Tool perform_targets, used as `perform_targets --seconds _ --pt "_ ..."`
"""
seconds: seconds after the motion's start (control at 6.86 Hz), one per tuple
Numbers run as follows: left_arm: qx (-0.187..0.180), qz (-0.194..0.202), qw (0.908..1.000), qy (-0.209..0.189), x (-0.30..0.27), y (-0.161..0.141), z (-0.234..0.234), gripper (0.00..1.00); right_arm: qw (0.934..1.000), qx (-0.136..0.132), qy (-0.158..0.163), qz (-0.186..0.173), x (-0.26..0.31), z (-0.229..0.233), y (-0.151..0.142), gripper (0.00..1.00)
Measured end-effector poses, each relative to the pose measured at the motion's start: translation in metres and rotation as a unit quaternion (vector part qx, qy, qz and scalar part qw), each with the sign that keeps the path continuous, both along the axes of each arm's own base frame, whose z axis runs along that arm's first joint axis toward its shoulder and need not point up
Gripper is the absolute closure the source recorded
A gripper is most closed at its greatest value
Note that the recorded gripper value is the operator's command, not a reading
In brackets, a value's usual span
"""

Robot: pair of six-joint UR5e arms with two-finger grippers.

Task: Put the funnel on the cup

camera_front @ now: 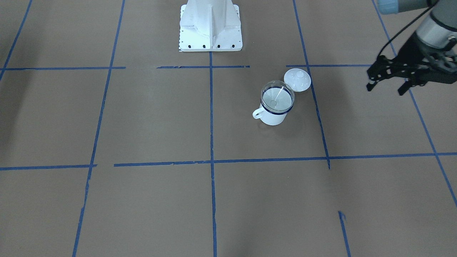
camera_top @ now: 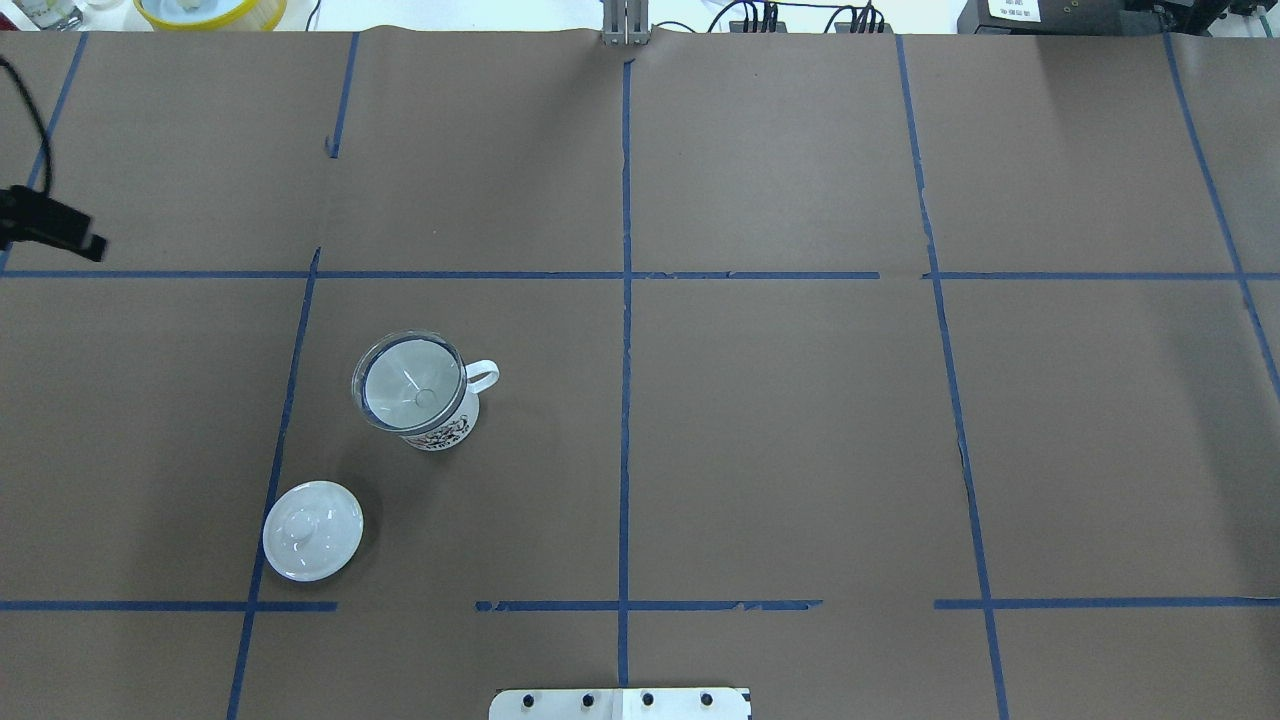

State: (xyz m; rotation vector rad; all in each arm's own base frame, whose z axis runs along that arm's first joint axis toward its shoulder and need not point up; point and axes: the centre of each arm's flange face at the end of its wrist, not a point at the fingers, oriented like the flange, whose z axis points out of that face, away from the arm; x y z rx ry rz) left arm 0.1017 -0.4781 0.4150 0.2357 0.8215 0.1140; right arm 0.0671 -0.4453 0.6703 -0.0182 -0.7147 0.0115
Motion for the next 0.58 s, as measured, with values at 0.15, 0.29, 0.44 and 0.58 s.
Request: perform_targets --seconds 0.15,0.29,0.44,0.58 --pt "0.022 0.016 0.999 -0.035 -0.067 0.007 0.064 0.0 1.0 0.0 0.0 0.0 0.0 0.0 0.0 0.0" --pt "0.031 0.024 0.9973 -0.062 -0.134 0.02 0.126 0.0 1.0 0.0 0.0 0.0 0.0 0.0 0.0 0.0" --pt "0.011 0.022 0.997 -0.073 -0.178 0.038 0.183 0.0 1.0 0.0 0.0 0.0 0.0 0.0 0.0 0.0" --pt "-0.017 0.019 0.997 -0.073 -0.195 0.051 0.222 0.0 1.0 0.0 0.0 0.0 0.0 0.0 0.0 0.0"
